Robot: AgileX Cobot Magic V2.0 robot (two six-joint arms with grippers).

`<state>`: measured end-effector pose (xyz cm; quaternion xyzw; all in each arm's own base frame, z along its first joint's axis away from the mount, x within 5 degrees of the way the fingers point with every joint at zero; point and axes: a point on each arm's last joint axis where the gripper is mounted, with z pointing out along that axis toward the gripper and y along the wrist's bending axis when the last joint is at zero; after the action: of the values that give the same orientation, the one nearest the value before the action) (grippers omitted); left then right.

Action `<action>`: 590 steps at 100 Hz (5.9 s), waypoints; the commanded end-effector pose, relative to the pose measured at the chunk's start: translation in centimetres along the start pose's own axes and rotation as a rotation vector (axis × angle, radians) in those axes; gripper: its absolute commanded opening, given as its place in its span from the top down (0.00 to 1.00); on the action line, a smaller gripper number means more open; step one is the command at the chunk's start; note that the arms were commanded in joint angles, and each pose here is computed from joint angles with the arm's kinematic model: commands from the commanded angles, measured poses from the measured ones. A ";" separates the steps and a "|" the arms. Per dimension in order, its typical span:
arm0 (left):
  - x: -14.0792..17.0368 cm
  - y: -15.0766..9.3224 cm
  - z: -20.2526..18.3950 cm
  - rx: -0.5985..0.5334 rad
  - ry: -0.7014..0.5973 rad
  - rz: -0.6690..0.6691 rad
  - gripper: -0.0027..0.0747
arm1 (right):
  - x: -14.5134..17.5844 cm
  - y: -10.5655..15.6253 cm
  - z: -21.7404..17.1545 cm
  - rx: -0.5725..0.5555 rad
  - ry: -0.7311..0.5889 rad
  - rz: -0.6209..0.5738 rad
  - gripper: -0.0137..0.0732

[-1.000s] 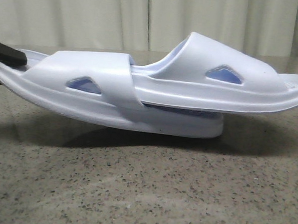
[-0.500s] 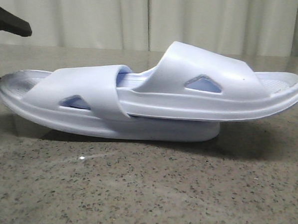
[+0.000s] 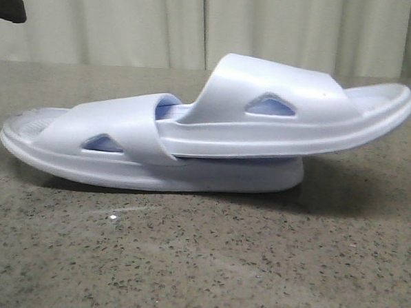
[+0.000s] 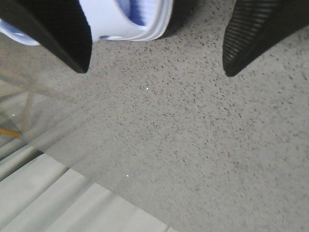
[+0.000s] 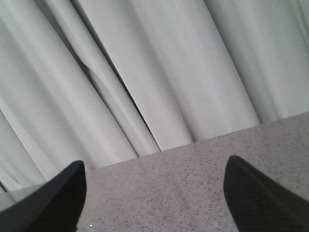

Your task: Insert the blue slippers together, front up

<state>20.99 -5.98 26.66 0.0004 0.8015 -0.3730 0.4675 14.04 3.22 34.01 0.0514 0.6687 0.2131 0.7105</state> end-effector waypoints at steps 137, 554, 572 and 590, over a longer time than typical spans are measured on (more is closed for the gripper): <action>5.0 -3.4 -12.2 -0.208 -0.452 0.553 0.33 | -0.5 -1.2 -8.1 0.186 0.037 -0.591 0.26; 10.3 1.4 -14.0 -0.468 -0.673 0.638 0.94 | 5.6 -3.6 -9.3 0.198 0.071 -0.740 0.97; 10.3 1.4 -14.0 -0.468 -0.673 0.638 0.95 | 7.4 -4.1 -9.9 0.190 0.059 -0.611 0.97; 10.3 1.4 -14.0 -0.468 -0.673 0.638 0.95 | 9.2 -4.8 -10.3 0.195 0.008 -0.455 0.97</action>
<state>5.58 -0.19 21.40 0.0237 0.6691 0.0006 0.7428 5.34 0.13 21.93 -0.0572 0.7244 -0.0365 0.6861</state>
